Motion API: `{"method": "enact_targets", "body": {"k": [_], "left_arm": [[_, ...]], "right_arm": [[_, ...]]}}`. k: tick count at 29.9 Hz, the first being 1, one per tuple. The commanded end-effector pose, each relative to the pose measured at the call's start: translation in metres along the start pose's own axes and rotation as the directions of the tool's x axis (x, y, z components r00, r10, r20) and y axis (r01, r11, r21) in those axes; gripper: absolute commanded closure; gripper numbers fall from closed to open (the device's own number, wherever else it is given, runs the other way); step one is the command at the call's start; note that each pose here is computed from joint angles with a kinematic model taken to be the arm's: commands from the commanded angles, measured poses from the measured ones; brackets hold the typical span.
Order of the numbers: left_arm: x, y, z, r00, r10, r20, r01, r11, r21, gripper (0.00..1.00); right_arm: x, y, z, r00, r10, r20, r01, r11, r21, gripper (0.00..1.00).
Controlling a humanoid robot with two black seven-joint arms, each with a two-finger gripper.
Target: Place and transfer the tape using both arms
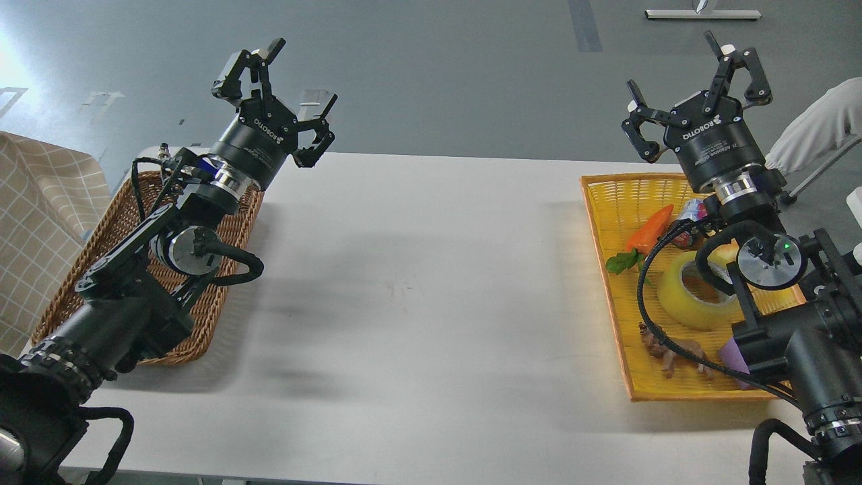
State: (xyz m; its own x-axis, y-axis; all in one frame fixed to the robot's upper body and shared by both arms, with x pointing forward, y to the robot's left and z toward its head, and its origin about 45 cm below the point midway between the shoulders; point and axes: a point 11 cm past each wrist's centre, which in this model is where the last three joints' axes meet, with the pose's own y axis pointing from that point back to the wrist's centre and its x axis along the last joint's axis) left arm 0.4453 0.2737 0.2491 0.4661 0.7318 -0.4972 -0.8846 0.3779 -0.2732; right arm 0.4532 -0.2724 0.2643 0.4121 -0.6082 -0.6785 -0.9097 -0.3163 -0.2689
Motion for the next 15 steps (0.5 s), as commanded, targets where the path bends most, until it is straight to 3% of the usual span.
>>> {"method": "enact_targets", "body": {"k": [1, 15], "left_arm": [[0.0, 0.0, 0.0, 1.0, 0.0, 0.0, 0.0, 1.0, 0.0, 0.02], [0.0009, 0.0007, 0.0007, 1.0, 0.003, 0.0, -0.003, 1.0, -0.003, 0.02]], "right_arm": [[0.0, 0.0, -0.0001, 1.0, 0.0, 0.001, 0.0, 1.0, 0.001, 0.0], [-0.0021, -0.0012, -0.0009, 1.0, -0.006, 0.003, 0.006, 1.0, 0.007, 0.0]]}}
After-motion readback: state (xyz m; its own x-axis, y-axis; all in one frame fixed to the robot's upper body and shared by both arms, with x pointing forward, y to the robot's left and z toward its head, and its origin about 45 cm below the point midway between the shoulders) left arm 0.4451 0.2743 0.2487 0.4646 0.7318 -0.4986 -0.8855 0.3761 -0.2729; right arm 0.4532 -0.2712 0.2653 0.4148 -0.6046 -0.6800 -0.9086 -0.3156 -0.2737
